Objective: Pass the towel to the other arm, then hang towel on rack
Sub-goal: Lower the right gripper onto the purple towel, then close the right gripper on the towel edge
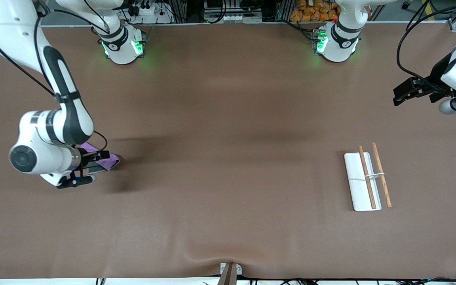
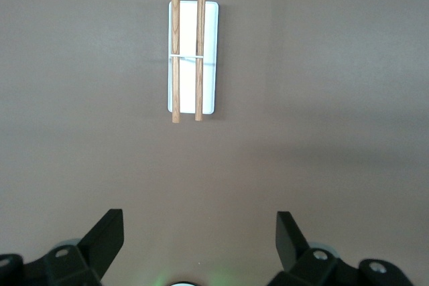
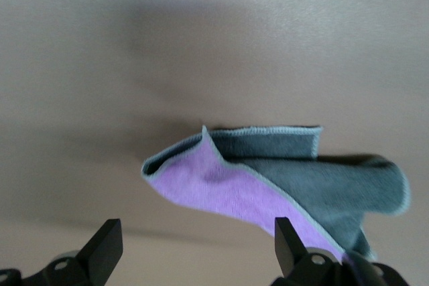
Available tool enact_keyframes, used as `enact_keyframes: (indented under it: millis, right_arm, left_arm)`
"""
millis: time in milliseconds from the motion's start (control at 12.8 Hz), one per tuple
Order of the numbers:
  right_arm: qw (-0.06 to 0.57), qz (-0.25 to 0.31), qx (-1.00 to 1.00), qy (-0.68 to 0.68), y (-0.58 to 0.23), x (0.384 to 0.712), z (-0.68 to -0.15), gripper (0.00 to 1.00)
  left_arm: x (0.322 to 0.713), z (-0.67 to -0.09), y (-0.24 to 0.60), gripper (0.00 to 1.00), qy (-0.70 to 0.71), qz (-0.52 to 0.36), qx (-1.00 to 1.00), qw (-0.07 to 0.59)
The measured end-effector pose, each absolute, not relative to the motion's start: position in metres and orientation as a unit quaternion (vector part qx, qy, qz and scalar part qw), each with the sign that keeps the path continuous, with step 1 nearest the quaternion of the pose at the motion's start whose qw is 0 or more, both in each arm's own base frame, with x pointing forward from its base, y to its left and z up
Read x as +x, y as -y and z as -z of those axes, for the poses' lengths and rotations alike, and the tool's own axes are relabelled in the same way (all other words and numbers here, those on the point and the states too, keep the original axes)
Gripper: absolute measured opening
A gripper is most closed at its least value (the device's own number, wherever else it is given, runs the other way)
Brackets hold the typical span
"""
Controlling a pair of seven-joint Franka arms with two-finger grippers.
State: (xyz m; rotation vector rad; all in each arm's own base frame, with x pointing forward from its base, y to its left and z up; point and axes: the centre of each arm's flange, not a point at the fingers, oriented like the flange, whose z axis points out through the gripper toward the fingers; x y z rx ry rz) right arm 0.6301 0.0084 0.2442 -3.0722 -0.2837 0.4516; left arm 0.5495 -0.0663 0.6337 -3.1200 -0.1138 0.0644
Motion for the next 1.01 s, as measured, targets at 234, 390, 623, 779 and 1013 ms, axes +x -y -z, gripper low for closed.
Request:
enact_keyframes:
  millis: [234, 390, 623, 779, 1013]
  right_arm:
    - [0.017, -0.152, -0.984, 0.088, -0.009, 0.629, -0.221, 1.00]
    - [0.028, -0.159, -0.984, 0.080, -0.010, 0.627, -0.207, 1.00]
    - [0.032, -0.160, -0.984, 0.074, -0.008, 0.627, -0.193, 1.00]
    - [0.034, -0.164, -0.983, 0.070, -0.004, 0.626, -0.185, 1.00]
    - [0.052, -0.164, -0.983, 0.055, -0.005, 0.625, -0.182, 0.77]
  left_arm:
    - [0.551, -0.631, 0.066, 1.00, 0.036, -0.023, -0.999, 0.009]
    - [0.551, -0.631, 0.066, 1.00, 0.036, -0.023, -0.999, 0.009]
    - [0.551, -0.631, 0.067, 1.00, 0.036, -0.023, -0.999, 0.009]
    - [0.551, -0.631, 0.067, 1.00, 0.036, -0.023, -0.999, 0.009]
    - [0.551, -0.631, 0.067, 1.00, 0.036, -0.023, -0.999, 0.009]
